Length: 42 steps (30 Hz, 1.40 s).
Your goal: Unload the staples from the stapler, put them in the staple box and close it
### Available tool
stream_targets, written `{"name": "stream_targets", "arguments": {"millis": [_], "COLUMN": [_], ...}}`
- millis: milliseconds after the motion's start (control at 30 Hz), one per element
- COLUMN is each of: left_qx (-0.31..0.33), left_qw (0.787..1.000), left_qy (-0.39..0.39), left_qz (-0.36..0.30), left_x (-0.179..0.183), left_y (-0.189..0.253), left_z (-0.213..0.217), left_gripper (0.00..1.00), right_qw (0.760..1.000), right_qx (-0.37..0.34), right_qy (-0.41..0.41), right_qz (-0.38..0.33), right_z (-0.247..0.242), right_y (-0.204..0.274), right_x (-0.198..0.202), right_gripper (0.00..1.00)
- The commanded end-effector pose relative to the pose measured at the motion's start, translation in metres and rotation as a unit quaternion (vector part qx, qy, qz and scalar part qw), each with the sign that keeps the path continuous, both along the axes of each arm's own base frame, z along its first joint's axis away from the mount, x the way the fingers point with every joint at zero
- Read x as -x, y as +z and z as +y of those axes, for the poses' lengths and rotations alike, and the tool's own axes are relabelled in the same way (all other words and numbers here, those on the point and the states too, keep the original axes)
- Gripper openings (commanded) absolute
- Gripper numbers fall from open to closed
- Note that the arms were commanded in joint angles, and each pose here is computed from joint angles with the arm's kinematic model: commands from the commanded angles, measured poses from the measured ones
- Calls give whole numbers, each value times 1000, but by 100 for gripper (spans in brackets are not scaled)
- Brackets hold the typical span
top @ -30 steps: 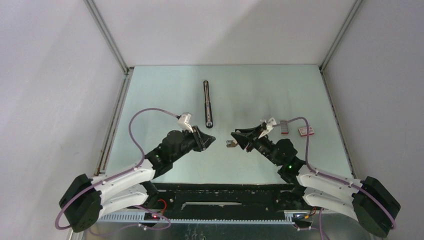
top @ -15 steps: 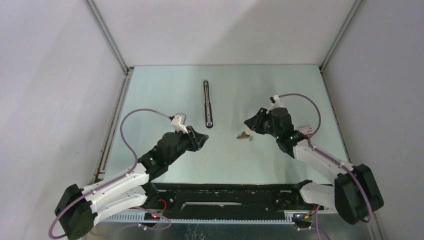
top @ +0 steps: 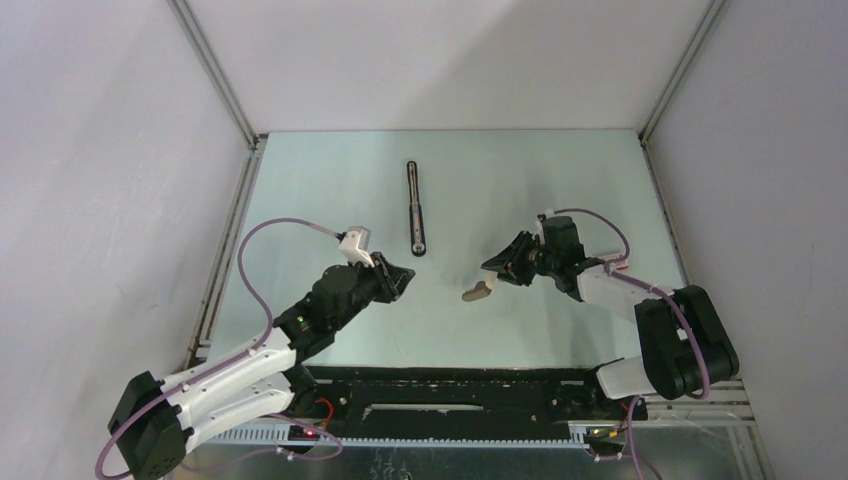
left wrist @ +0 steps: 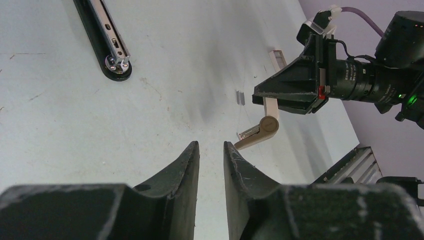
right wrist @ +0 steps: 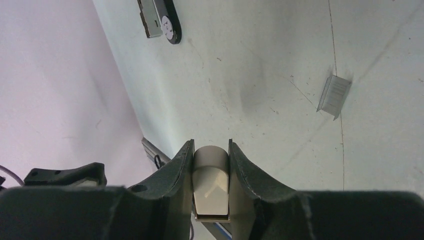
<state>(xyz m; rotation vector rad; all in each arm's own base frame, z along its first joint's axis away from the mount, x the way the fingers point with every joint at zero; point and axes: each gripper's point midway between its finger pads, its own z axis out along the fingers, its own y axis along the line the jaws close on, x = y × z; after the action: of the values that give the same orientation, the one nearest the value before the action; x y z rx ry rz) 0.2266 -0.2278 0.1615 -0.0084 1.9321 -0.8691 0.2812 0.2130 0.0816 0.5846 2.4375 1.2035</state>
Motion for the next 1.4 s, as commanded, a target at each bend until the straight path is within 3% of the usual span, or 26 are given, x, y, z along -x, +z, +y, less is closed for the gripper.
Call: {"name": "stream_targets", "arguments": {"millis": [0, 333, 667, 900, 1100, 1300, 1367], "left_qx": [4, 12, 13, 13, 12, 12, 17], "left_qw": [1000, 1000, 1000, 1000, 1000, 999, 999], "left_qy": [6, 2, 4, -3, 4, -18, -31], "left_qz": [-8, -2, -2, 1, -6, -32, -40], "left_x": [-1, 1, 1, 1, 0, 4, 6], "left_y": [2, 0, -2, -2, 1, 14, 21], "left_z": [2, 0, 1, -3, 1, -2, -6], "left_gripper": [28, 23, 22, 21, 22, 27, 37], "right_qw": [999, 961, 933, 930, 949, 970, 963], "right_qx": [-38, -180, -192, -182, -134, -69, -45], "right_qy": [-29, -205, -300, -318, -283, -147, -85], "right_qz": [11, 56, 50, 28, -24, -183, -251], "right_z": [-1, -23, -54, -65, -63, -38, -26], "right_y": [8, 6, 8, 21, 32, 84, 100], "right_x": [-4, 1, 8, 9, 2, -12, -10], "right_gripper": [0, 0, 0, 0, 0, 0, 0]}}
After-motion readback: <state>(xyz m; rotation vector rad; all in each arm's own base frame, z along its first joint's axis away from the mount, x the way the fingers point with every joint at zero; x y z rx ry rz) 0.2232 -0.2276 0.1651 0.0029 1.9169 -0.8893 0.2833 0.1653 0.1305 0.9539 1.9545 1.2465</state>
